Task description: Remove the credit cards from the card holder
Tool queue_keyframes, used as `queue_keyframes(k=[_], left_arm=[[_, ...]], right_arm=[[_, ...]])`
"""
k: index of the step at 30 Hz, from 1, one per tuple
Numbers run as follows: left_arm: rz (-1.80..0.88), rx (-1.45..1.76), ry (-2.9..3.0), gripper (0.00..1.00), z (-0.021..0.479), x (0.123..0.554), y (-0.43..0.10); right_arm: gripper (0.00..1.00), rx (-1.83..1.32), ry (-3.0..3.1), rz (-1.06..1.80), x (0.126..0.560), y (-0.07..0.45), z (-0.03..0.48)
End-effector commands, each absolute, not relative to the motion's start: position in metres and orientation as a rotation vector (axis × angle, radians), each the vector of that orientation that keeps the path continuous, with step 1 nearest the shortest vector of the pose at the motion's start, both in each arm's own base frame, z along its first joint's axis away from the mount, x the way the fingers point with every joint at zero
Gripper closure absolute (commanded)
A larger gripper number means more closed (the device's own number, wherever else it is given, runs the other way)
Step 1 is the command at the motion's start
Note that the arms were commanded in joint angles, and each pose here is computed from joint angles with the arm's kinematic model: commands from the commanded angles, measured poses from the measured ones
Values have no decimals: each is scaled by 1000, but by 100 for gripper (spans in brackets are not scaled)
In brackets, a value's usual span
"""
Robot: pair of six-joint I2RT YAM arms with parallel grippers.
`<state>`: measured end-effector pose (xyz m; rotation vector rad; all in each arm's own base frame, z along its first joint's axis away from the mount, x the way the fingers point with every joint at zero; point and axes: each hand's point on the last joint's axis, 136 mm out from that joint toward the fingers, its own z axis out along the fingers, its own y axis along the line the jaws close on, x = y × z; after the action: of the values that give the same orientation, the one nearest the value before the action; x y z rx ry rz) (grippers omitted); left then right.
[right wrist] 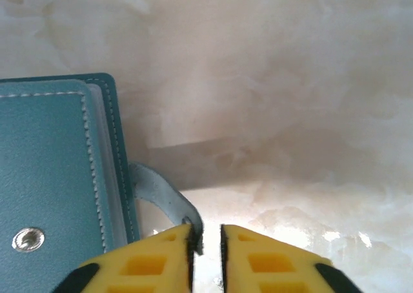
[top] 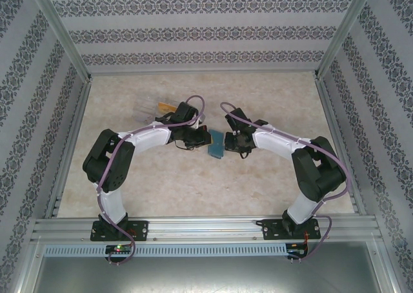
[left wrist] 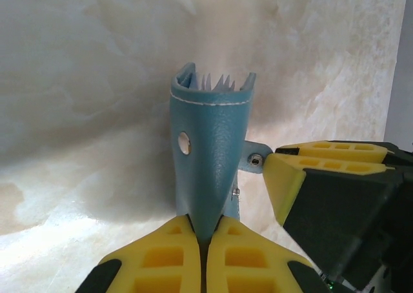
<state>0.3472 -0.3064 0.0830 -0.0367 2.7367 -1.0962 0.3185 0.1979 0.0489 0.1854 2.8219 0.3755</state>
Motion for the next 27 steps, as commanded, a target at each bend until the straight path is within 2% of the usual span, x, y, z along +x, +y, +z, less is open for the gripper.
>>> queue_keyframes(k=[1,2,3,7,11,20,21,27], left_arm=[[-1075,-66,2755,79,79,351,-304],[-1067,-73,2760,66,78,351,-303],[-1059,-74,2764,58,77,351,-302],[-1015,-72,2778,39,76,350,-298],[-918,-101,2786,26,74,354,-284],[-697,-188,2779,7,75,361,-249],[-688,-192,2777,0,76,361,-246],[-660,-222,2752,1,84,363,-233]], right_arm=[[73,161,2819,550,321,218,50],[73,160,2823,556,322,219,49],[73,161,2825,548,324,220,48],[74,154,2830,510,328,218,46],[75,147,2843,437,329,211,41],[79,113,2828,256,340,195,41],[80,108,2825,248,341,194,42],[90,49,2806,231,343,197,53]])
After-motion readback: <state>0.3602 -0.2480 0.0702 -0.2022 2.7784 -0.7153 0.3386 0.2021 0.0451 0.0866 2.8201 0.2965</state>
